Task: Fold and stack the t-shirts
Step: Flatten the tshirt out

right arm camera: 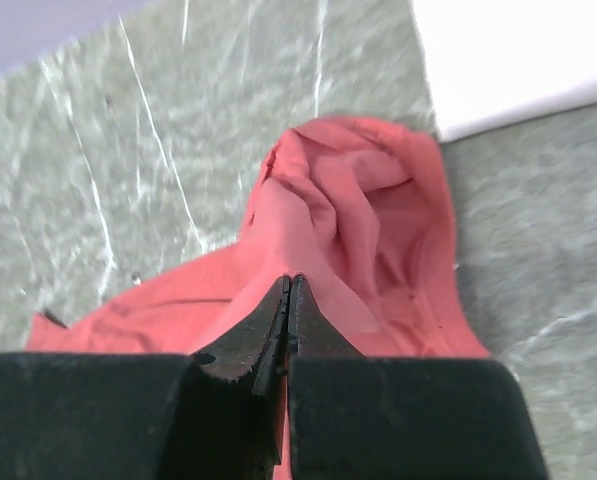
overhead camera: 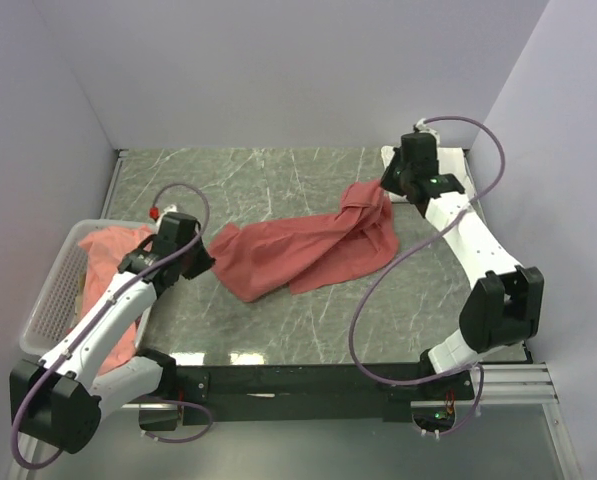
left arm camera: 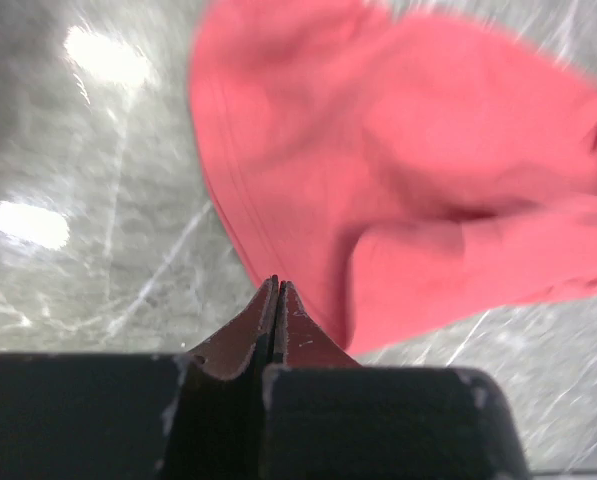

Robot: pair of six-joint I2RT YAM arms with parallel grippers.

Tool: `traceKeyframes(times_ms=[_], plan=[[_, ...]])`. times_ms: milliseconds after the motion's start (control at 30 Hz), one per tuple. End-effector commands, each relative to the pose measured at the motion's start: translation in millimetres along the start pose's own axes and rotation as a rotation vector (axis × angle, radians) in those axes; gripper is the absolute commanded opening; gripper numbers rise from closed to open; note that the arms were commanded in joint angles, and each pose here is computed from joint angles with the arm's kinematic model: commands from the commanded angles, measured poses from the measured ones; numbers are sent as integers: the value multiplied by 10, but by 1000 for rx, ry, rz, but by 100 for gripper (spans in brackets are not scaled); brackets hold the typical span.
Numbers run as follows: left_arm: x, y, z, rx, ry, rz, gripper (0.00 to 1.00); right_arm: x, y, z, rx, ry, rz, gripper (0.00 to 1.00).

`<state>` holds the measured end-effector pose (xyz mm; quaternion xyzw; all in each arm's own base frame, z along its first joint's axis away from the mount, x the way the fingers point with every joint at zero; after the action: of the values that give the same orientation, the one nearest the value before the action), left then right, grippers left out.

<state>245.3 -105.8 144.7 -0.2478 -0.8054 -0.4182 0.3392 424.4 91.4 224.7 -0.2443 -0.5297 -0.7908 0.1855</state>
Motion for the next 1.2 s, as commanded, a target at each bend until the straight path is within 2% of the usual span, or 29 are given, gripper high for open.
traceKeyframes(times_ms=[0, 167, 233, 333, 467, 567, 600, 700, 833, 967, 1167], plan=[[276, 458, -118, 35, -19, -131, 1, 455, 521, 82, -20, 63, -153, 0], [565, 939, -464, 24, -94, -222, 1, 824, 735, 200, -32, 141, -219, 0], [586, 960, -589, 5, -146, -206, 1, 875, 692, 233, -28, 166, -200, 0], [421, 847, -725, -23, -223, -140, 1, 884, 465, 194, -42, 193, -166, 0], [-37, 439, -822, -61, -223, -9, 1, 762, -161, -105, -79, 158, -94, 0], [-294, 116, -1005, -117, -217, 65, 11, 627, -495, -259, -90, 127, -40, 0], [-348, 22, -1067, -137, -219, 88, 19, 597, -541, -285, -91, 122, -34, 0], [-614, -65, -1131, -151, -183, 130, 32, 528, -748, -379, -90, 102, 4, 0], [-899, -44, -1174, -166, -127, 135, 43, 513, -847, -389, -89, 119, 19, 0], [-1152, -48, -1282, -182, -108, 163, 49, 488, -892, -397, -87, 123, 28, 0], [-1377, -9, -1324, -196, -71, 180, 50, 472, -938, -407, -84, 128, 38, 0]])
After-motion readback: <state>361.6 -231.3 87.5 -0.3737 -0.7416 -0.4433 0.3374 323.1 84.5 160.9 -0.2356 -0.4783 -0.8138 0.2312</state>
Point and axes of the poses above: each gripper's point midway between its finger pads, its own x axis back along the fingers, its own z axis along the line the jaws close on, y = z × x, the point moved 2 cm from there along x, back along the fingers
